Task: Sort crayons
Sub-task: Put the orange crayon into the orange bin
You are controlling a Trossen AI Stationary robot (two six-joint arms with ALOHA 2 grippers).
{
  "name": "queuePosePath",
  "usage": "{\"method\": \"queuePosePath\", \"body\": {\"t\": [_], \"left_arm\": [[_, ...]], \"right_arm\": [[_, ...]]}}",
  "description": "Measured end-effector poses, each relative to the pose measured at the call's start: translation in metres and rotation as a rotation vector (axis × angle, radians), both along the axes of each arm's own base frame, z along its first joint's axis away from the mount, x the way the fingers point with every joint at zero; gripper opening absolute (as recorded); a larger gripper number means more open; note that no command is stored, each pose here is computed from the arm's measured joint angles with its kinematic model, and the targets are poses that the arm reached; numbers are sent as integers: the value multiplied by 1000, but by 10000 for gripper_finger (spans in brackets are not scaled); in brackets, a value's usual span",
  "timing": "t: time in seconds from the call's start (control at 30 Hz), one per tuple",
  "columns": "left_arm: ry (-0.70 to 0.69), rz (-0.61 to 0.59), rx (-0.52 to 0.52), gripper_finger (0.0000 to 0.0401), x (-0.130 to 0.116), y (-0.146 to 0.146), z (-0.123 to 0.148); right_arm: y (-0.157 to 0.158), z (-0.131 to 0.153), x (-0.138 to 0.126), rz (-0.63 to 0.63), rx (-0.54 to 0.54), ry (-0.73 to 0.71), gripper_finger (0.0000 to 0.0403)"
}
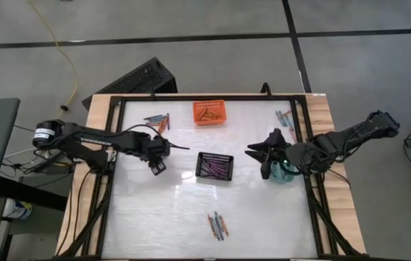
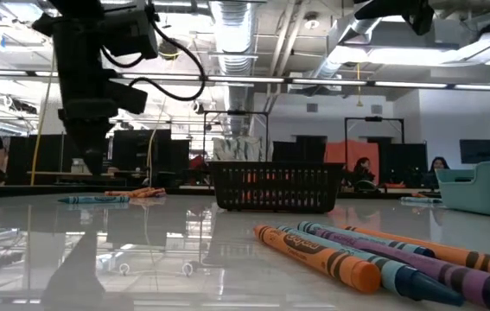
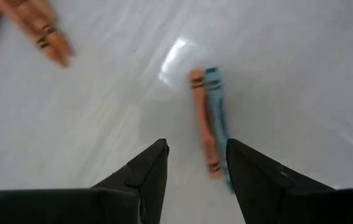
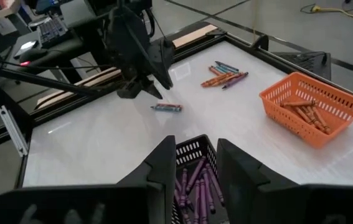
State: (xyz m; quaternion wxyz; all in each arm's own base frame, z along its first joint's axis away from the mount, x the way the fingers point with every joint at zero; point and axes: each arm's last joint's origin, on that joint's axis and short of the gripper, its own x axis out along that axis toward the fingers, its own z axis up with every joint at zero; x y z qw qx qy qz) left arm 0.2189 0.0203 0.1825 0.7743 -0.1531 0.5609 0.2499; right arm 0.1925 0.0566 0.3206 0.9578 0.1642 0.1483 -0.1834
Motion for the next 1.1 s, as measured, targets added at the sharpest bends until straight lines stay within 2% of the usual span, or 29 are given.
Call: {"method": "queuePosePath", "body": {"t": [0.23,0.5,0.8,0.9,1.1], "left_arm": [[39,22,-29,153,9,7,-16],[27,42,-23,153,10,20,-18],[19,70,-88,153,6,40,-22],[17,75,-133,153,3,42,-25],[19,75,-155,153,-1,40,-33]], "right_arm": [[0,0,0,14,9,-2,111],[0,0,1,20,14,-4,111],[0,0,1,20,15,-4,111],[0,0,1,20,15,-4,111],[0,0,1,21,15,-3,111]]}}
